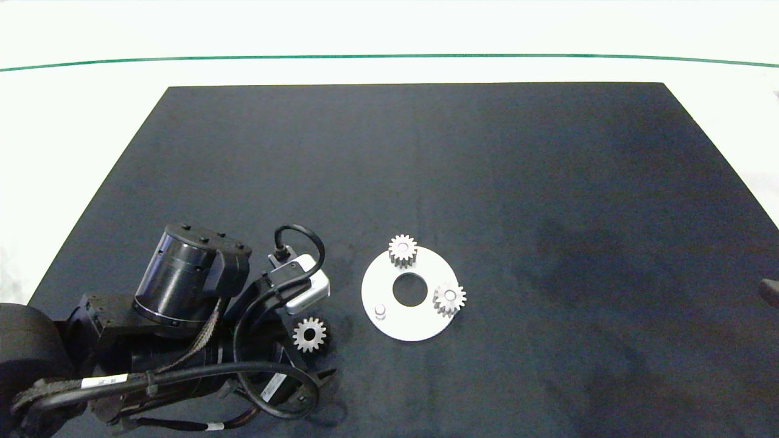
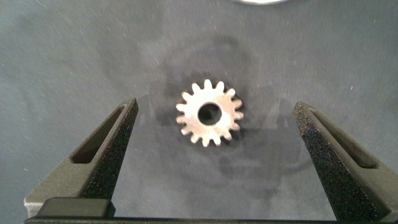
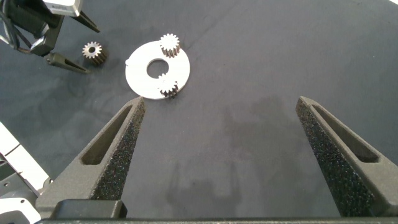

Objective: Install three planetary gears onto the carrier pins

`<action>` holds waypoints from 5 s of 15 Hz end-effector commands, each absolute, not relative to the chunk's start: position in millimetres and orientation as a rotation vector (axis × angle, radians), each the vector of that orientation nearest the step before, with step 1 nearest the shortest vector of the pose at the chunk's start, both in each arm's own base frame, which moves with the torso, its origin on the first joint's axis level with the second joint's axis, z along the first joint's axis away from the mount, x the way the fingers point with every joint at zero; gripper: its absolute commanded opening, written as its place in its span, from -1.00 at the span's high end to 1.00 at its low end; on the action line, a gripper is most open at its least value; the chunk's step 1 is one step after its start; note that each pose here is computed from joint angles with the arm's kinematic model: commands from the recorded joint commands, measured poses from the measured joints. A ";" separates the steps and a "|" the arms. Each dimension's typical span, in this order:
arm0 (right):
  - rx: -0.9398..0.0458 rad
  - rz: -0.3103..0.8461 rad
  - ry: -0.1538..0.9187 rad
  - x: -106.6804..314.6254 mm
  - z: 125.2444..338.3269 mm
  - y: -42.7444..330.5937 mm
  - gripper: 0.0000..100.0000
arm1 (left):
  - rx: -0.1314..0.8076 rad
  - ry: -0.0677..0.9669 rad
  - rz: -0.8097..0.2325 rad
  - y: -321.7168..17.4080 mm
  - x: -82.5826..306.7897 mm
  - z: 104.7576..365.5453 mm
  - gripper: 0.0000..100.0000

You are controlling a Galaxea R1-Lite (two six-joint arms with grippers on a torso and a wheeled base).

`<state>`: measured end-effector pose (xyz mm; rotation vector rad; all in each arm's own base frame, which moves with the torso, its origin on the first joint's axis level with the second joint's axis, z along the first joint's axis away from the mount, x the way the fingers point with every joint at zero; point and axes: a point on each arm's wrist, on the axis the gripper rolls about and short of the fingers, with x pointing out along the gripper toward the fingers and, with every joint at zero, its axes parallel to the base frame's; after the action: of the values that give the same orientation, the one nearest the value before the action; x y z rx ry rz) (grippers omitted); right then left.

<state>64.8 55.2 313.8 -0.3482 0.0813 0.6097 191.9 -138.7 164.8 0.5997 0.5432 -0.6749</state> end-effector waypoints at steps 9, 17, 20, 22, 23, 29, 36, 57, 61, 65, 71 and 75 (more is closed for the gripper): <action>-0.354 0.614 0.084 64.8 313.1 55.7 -1.00 | 0.607 0.554 -0.683 -142.8 195.4 159.3 -0.90; -0.354 0.614 0.084 64.8 313.1 55.7 -1.00 | 0.606 0.551 -0.681 -143.9 197.5 156.2 -0.57; -0.354 0.616 0.085 65.1 312.9 56.1 -1.00 | 0.611 0.552 -0.680 -142.9 196.8 155.8 -0.45; -0.356 0.618 0.089 65.9 312.3 56.9 -1.00 | 0.613 0.543 -0.680 -142.3 196.1 158.2 -0.36; -0.356 0.618 0.089 65.9 312.3 56.9 -1.00 | 0.614 0.541 -0.680 -142.5 196.2 158.6 -0.33; -0.353 0.622 0.083 64.3 312.8 55.7 -1.00 | 0.619 0.548 -0.679 -143.4 197.6 156.7 -0.09; -0.348 0.619 0.077 63.2 314.0 54.5 -1.00 | 0.638 0.556 -0.644 -145.6 200.3 154.9 0.18; -0.379 0.621 0.077 61.7 309.0 53.0 -1.00 | 0.695 0.503 -0.683 -204.1 209.1 222.2 0.62; -0.388 0.621 0.070 61.4 309.3 52.7 -1.00 | 0.727 0.545 -0.697 -206.5 202.0 225.4 0.62; -0.391 0.619 0.049 56.2 310.5 47.9 -1.00 | 0.738 0.542 -0.710 -211.7 198.0 224.1 0.62; -0.388 0.617 0.035 53.1 311.5 45.0 -1.00 | 0.766 0.547 -0.705 -225.1 201.0 217.8 0.62; -0.387 0.614 0.029 52.0 312.2 43.9 -1.00 | 0.759 0.531 -0.705 -231.5 205.3 221.7 0.62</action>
<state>52.5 44.3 312.2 -0.3842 0.0304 0.6151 204.2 -229.2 223.5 0.7526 0.5264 -0.7029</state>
